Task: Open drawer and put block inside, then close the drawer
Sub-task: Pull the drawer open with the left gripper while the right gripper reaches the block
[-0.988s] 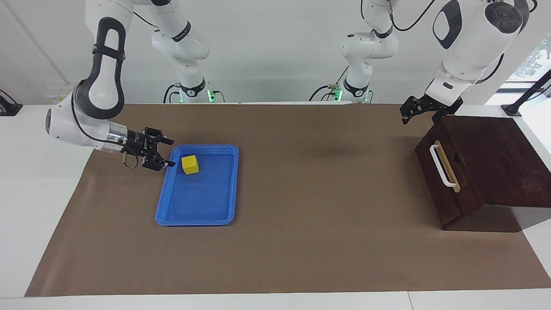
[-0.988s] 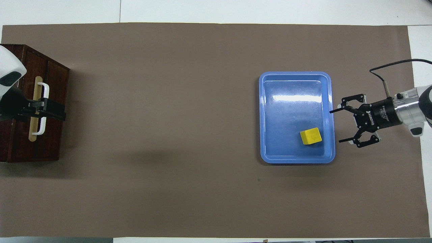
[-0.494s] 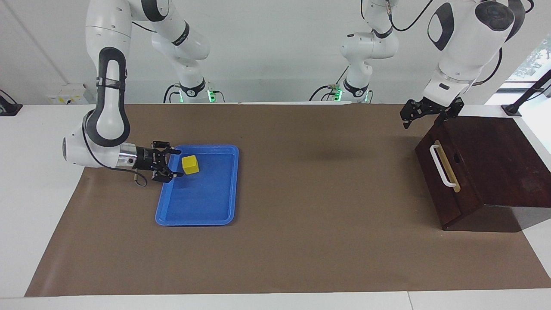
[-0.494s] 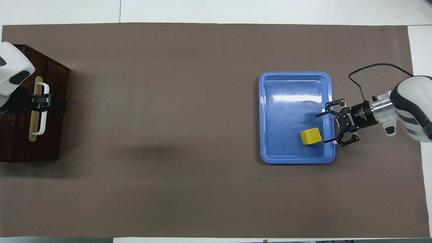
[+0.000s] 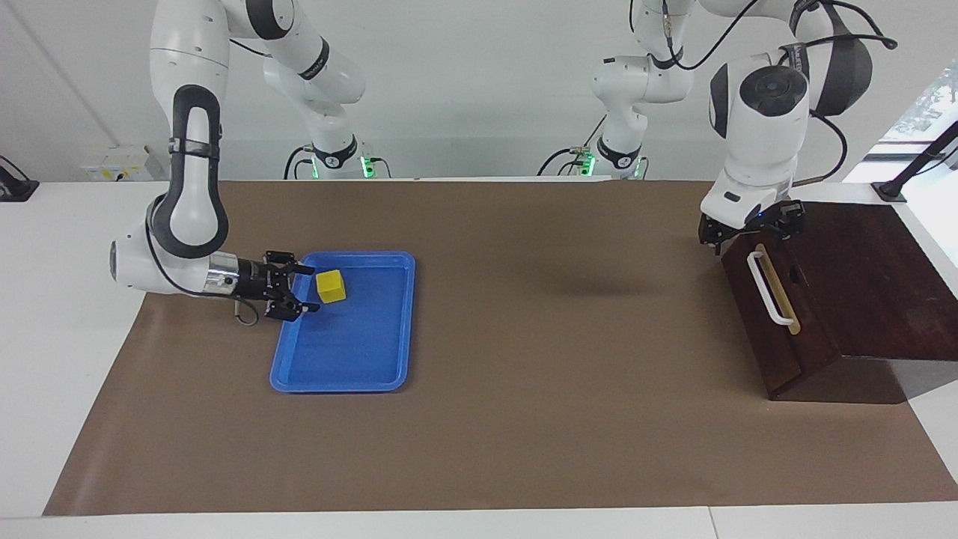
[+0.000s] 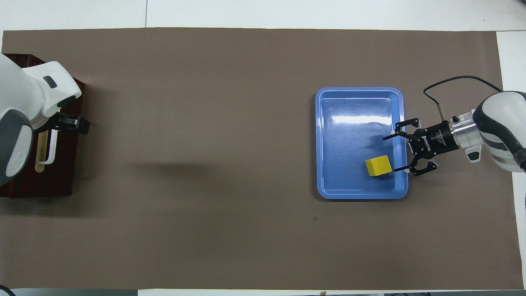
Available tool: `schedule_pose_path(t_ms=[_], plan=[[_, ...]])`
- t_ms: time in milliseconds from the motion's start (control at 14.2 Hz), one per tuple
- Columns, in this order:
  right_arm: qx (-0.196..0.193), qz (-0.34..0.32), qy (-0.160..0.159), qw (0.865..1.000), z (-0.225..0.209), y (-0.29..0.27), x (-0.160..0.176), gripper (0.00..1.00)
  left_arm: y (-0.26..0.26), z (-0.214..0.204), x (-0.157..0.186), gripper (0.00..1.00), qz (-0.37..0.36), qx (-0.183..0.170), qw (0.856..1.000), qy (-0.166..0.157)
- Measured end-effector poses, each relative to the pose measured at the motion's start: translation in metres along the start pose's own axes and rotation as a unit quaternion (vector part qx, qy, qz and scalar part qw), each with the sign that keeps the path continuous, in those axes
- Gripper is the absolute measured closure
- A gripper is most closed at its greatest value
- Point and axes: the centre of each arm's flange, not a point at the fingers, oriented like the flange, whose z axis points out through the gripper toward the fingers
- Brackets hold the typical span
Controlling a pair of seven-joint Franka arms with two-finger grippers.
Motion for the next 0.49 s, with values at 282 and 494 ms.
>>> schedule_pose_path(t_ms=[282, 494], plan=[[-0.005, -0.016, -0.007, 1.0, 0.008, 0.005, 0.004, 0.0, 0.018, 0.049, 0.024, 0.0, 0.024, 0.045, 0.999, 0.009], [-0.007, -0.023, -0.009, 1.0, 0.013, 0.009, 0.006, 0.0, 0.009, 0.075, 0.022, 0.0, 0.004, 0.056, 0.998, 0.015]])
